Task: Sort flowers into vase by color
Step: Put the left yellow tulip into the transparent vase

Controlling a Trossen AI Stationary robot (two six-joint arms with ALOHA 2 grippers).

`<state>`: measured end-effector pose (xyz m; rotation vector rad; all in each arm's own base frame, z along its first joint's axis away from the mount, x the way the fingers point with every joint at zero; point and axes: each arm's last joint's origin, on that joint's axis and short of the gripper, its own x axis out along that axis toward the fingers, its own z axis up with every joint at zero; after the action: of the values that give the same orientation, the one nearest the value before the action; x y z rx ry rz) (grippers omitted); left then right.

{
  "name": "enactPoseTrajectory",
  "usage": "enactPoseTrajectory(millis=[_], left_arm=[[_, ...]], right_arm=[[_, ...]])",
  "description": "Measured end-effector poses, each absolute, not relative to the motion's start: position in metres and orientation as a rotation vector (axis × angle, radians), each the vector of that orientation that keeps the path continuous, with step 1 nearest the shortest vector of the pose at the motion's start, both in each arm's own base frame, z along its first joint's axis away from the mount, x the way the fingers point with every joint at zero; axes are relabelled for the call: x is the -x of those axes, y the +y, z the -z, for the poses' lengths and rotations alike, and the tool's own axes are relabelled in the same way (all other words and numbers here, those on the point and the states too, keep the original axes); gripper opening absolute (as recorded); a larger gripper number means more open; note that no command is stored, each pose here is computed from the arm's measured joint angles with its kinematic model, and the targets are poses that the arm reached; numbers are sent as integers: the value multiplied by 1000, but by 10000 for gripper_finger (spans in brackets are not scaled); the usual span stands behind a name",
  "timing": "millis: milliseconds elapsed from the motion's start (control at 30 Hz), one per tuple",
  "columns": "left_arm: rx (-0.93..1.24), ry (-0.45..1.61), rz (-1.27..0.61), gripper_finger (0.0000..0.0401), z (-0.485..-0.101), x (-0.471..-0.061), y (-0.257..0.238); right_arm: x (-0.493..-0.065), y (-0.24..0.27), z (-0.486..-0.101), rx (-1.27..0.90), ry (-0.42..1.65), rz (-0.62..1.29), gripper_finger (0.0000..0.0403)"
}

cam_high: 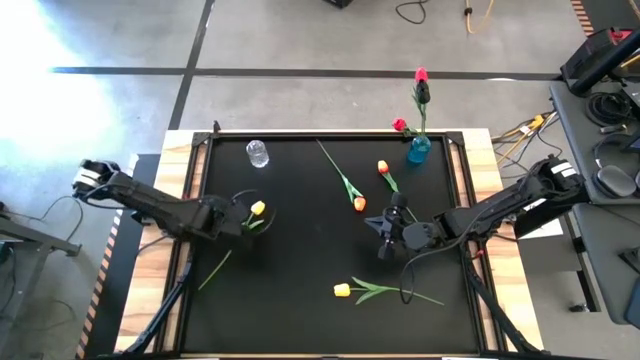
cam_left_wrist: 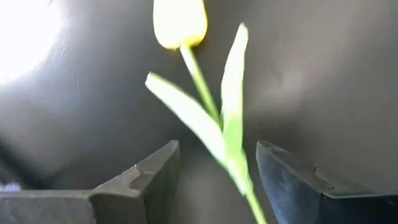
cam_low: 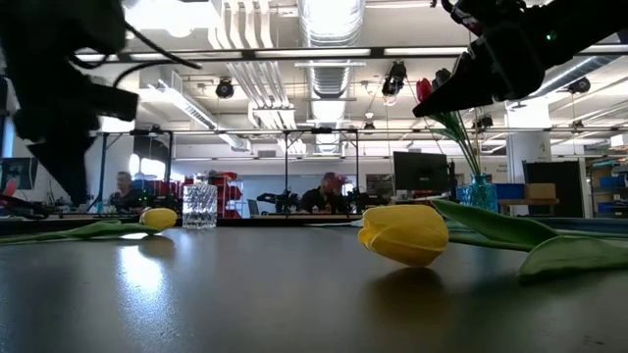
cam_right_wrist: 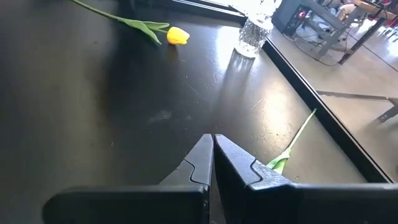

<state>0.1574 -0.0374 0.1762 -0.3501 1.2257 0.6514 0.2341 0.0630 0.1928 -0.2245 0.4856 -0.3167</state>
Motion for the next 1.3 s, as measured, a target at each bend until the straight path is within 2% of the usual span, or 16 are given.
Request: enactPoseTrajectory(millis=[133, 400, 800, 933, 1100, 1300], left_arm=[[406, 1218, -594, 188, -175, -168, -20], [444, 1291, -625, 167, -168, -172, 1], [452, 1383, -615, 195, -144, -178, 0], [426, 1396, -595, 191, -139, -180, 0], [427, 1389, -567, 145, -140, -180, 0], [408, 1360, -526, 35, -147, -179, 0]], right_arm=[[-234, 63, -193, 223, 485, 317, 9], [-234, 63, -193, 207, 482, 321, 9], [-234, 63, -193, 198, 482, 323, 9], [-234, 63, -193, 198, 481, 323, 9], [-234, 63, -193, 198, 481, 323, 9], [-234, 63, -193, 199, 481, 323, 9]])
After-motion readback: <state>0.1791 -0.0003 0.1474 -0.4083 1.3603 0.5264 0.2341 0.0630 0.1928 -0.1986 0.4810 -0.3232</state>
